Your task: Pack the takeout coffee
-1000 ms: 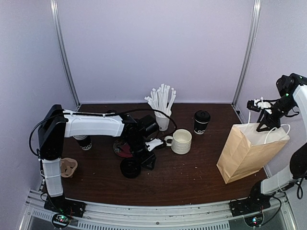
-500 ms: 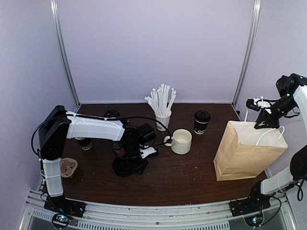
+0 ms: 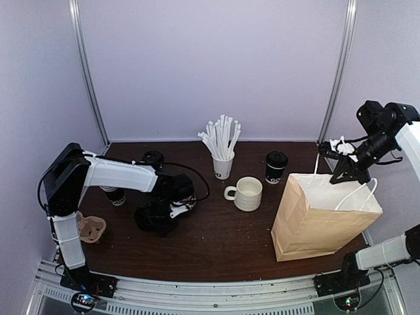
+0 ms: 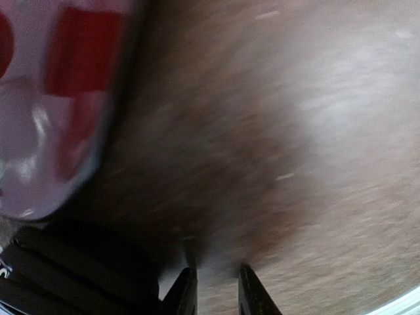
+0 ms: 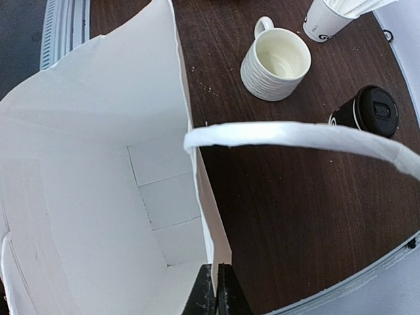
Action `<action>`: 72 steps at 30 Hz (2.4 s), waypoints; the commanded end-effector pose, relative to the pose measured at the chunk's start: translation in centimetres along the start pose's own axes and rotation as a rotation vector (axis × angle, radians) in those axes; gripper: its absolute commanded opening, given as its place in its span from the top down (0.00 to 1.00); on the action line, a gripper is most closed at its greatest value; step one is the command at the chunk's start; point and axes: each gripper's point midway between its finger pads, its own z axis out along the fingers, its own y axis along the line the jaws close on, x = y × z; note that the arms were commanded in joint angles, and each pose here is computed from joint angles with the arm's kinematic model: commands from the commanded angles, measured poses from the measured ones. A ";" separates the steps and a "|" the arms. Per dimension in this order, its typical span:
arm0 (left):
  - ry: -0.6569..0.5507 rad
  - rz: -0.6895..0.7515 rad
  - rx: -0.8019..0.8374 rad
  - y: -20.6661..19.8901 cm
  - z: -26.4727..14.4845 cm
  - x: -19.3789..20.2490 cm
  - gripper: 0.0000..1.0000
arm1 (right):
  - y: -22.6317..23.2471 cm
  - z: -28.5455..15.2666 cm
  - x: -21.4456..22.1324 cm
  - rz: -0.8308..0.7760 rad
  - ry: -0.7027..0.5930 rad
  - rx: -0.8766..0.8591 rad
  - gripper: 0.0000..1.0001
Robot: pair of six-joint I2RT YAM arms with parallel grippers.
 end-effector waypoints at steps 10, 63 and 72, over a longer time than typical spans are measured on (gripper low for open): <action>-0.138 -0.002 0.042 0.2 -7.6 0.8 0.62 | 3.6 1.1 -6.4 -0.023 -0.112 -0.106 1.00; 0.024 -1.150 -0.383 16.5 -3.5 20.5 1.00 | 3.5 3.2 -9.9 -0.054 -0.196 -0.114 1.00; 0.029 -1.167 -0.185 13.7 -0.1 18.3 1.00 | 3.6 2.8 -9.9 -0.061 -0.207 -0.105 1.00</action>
